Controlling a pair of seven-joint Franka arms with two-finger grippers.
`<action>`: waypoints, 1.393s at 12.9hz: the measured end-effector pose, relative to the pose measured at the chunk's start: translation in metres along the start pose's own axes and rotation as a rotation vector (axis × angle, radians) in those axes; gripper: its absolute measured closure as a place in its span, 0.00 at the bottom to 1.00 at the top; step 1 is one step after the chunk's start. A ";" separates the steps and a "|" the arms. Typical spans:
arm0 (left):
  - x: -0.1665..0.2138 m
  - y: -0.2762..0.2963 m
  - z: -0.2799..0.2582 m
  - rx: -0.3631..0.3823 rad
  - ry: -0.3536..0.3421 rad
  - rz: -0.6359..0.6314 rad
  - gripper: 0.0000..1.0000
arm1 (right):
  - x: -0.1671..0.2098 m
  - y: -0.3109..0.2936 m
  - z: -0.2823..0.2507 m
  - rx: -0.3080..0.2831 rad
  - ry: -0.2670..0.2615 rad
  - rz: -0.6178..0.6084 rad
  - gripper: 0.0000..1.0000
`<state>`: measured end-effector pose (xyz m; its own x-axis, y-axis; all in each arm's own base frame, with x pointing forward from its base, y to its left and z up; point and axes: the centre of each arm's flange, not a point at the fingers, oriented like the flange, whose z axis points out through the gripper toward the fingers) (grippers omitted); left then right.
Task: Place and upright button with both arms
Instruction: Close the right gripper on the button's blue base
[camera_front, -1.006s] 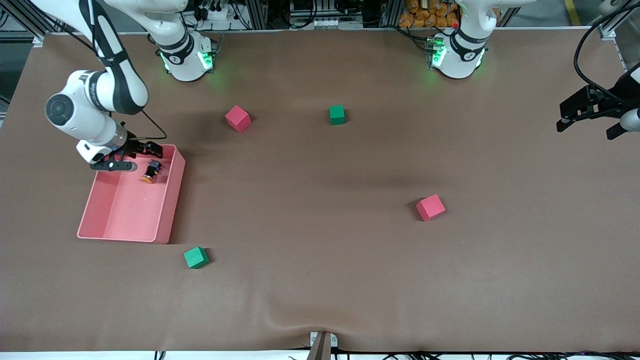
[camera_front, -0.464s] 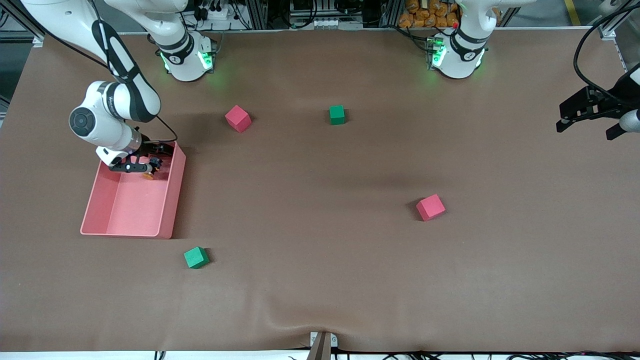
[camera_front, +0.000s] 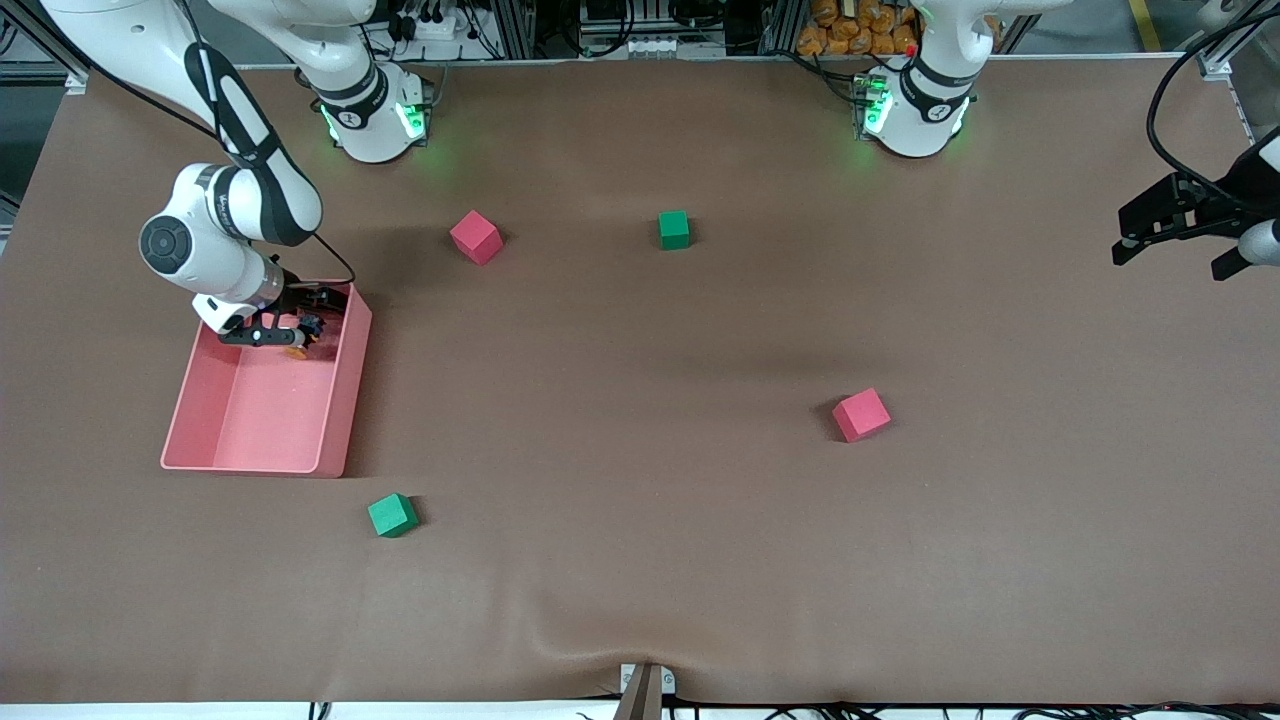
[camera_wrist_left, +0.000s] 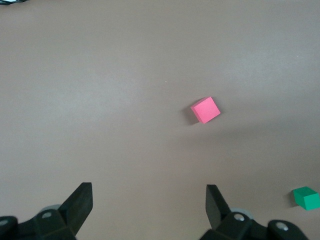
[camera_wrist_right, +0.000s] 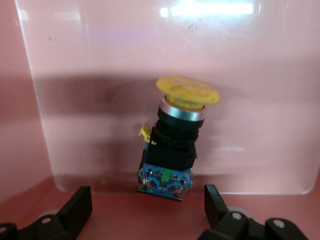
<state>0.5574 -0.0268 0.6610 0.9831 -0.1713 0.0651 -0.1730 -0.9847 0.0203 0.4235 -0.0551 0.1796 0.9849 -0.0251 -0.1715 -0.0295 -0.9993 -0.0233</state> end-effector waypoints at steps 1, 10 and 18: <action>0.000 0.000 0.000 0.000 0.000 0.000 0.00 | 0.001 0.000 0.000 -0.001 0.005 -0.001 0.00; 0.000 0.000 0.001 0.000 -0.001 0.000 0.00 | 0.013 0.001 -0.005 -0.008 0.052 -0.052 0.00; 0.000 -0.002 0.002 0.000 -0.003 -0.003 0.00 | 0.013 0.001 -0.005 -0.009 0.054 -0.055 0.02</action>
<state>0.5578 -0.0253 0.6594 0.9837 -0.1688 0.0618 -0.1703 -0.9852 0.0208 0.4376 -0.0564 0.1822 0.9927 0.0287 -0.1168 0.0263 -0.9994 -0.0223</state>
